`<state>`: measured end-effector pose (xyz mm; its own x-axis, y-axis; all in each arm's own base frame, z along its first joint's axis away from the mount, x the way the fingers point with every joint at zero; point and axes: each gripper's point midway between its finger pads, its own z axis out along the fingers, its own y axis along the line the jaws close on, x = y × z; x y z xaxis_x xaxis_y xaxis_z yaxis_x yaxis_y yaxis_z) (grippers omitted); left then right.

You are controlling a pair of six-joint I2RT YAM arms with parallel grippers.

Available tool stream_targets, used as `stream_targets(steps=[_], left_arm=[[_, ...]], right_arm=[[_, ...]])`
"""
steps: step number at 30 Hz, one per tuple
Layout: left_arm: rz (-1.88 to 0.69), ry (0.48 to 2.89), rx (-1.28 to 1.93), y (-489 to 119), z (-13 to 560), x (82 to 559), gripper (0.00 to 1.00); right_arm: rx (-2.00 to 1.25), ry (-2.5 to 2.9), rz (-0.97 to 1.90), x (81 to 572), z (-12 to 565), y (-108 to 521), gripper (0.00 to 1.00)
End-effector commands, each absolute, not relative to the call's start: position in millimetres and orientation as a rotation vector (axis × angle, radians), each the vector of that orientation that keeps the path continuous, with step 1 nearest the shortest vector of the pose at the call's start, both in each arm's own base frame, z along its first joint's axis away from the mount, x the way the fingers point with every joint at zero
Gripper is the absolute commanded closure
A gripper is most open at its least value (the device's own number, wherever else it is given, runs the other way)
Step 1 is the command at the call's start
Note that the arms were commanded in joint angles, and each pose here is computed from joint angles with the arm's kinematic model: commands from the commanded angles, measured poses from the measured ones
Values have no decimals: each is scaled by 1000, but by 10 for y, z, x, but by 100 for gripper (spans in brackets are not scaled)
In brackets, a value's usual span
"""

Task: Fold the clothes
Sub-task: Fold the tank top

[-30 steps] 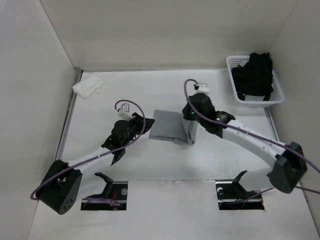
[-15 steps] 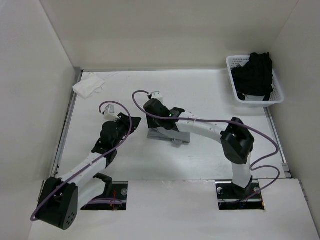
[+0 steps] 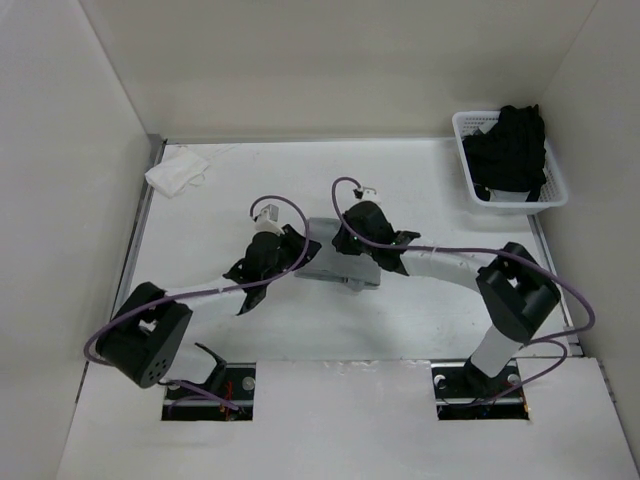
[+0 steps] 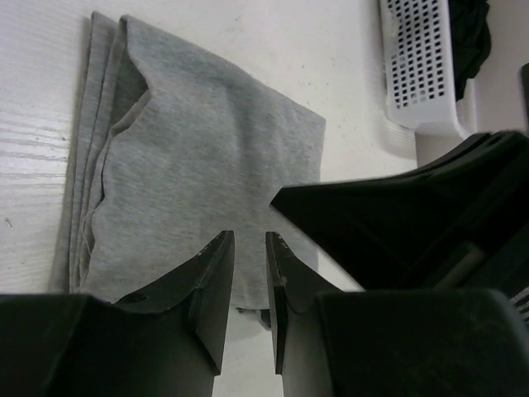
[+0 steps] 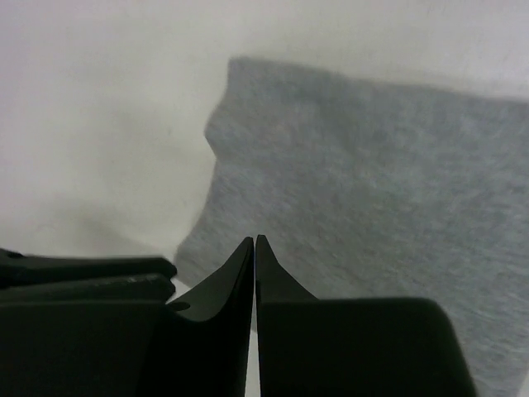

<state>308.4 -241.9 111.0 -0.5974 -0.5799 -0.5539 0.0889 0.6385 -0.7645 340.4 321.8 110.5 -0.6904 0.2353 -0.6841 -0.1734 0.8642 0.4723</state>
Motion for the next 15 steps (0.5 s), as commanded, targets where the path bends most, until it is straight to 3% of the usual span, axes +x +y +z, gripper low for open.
stream_targets(steps=[1,8,15], left_arm=[[-1009,1954,-399,-2517,1185,3226,80],[-915,2111,-470,-2380,470,3045,82],[-877,2166,-490,-2267,203,2878,83]], right_arm=[[76,2157,844,3491,1158,3460,94],[81,2155,1010,3822,981,3787,94],[246,2144,1073,4235,766,3872,95]])
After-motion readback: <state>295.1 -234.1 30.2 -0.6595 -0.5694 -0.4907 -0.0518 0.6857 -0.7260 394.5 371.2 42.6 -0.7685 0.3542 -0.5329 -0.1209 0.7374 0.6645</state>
